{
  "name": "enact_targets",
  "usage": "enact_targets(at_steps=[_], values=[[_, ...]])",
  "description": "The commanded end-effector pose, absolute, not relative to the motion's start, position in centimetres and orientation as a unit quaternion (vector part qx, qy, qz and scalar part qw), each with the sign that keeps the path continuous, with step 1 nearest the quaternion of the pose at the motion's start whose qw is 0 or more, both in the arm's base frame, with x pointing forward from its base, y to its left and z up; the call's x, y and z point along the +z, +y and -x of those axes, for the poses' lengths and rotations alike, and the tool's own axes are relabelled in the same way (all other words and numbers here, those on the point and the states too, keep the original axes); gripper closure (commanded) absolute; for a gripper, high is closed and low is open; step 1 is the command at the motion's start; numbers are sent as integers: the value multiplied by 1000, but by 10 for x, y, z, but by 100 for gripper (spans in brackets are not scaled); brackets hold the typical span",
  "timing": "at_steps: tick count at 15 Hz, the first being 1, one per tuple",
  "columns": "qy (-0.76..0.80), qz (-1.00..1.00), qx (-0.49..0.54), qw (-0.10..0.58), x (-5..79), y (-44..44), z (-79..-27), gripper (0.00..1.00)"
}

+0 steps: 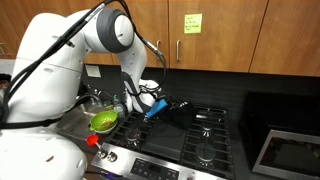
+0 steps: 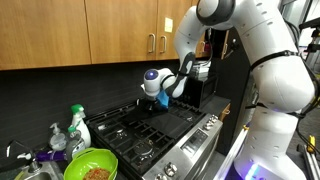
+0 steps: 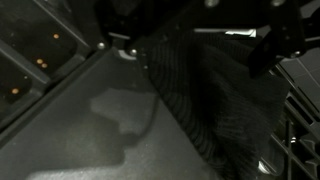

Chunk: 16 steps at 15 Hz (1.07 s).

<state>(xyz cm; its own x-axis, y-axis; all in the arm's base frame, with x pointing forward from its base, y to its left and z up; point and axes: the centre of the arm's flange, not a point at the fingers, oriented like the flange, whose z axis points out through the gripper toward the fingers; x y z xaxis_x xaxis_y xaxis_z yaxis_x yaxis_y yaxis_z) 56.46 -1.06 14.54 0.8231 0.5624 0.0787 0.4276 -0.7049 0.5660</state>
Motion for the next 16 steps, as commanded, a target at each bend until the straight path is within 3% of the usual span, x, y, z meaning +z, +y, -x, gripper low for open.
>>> enact_targets(at_steps=[1, 13, 15, 16], values=[[282, -912, 140, 264, 146, -16, -585, 0], [263, -918, 128, 270, 118, -47, -587, 0], [261, -919, 127, 266, 113, -50, -587, 27], [260, -920, 125, 265, 111, -49, -586, 32]])
